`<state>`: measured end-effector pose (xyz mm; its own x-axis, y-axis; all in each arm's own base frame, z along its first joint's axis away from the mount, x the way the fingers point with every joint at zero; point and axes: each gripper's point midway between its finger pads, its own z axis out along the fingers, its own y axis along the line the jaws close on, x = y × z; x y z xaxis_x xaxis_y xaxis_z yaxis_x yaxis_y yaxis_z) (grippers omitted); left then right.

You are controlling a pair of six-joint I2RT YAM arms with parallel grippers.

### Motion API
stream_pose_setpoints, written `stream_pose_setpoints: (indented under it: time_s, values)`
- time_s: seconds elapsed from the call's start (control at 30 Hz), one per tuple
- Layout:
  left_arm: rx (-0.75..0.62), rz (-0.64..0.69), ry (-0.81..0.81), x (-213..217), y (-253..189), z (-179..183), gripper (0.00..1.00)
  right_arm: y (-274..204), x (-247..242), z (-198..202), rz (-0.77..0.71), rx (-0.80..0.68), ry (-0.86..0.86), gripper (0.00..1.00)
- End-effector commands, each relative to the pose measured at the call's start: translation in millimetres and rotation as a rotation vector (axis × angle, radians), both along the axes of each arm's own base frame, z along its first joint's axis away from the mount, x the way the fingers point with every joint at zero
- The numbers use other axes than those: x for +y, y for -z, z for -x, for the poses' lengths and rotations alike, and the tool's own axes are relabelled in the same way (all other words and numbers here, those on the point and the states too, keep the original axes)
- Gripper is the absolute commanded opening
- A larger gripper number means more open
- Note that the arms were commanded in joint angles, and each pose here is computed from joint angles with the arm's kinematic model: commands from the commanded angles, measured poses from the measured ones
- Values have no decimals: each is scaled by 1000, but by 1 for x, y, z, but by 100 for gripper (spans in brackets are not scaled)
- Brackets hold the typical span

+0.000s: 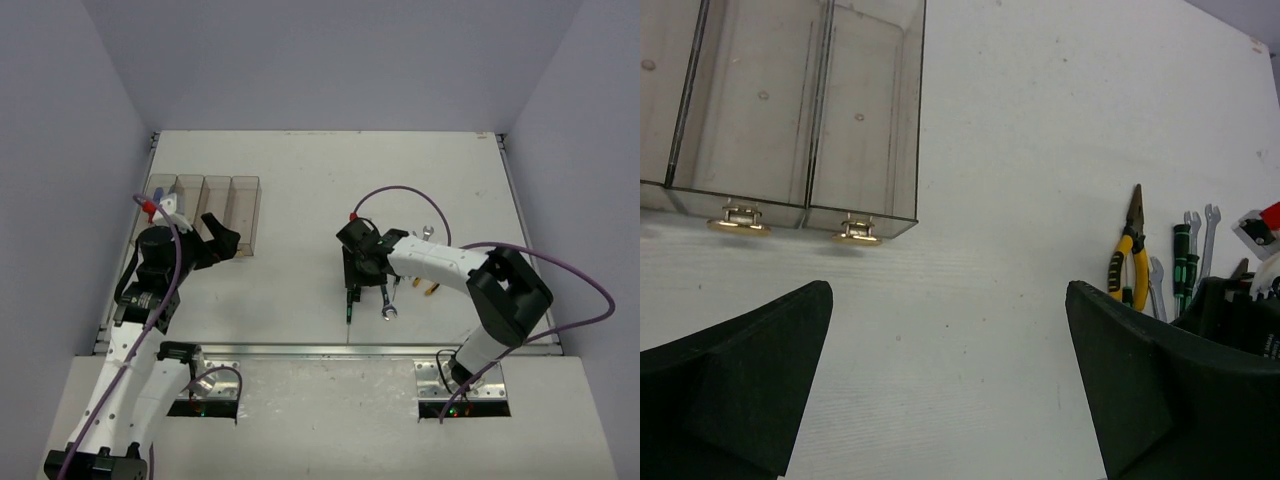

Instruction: Sort the tools into containers

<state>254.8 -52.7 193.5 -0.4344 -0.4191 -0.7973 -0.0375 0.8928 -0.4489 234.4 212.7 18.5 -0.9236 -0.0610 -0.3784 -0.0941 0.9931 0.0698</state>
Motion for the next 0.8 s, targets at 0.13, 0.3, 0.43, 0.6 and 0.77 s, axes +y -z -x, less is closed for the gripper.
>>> stream_pose_setpoints:
  time_s: [0.13, 0.3, 0.43, 0.6, 0.77]
  values:
    - [-109, 1, 45, -11, -31, -2, 100, 9, 0, -8, 18, -17, 70, 40]
    - [-102, 2, 59, -13, -29, -3, 100, 12, -2, -7, 18, -21, 71, 34]
    - [-101, 2, 60, -13, -29, -4, 100, 24, -2, -3, 31, 14, 69, 34]
    - [-98, 1, 60, -13, -28, -4, 100, 37, -6, 4, 31, 33, 91, 27]
    - [-98, 2, 64, -14, -28, -4, 100, 34, -8, 5, 27, 25, 104, 20]
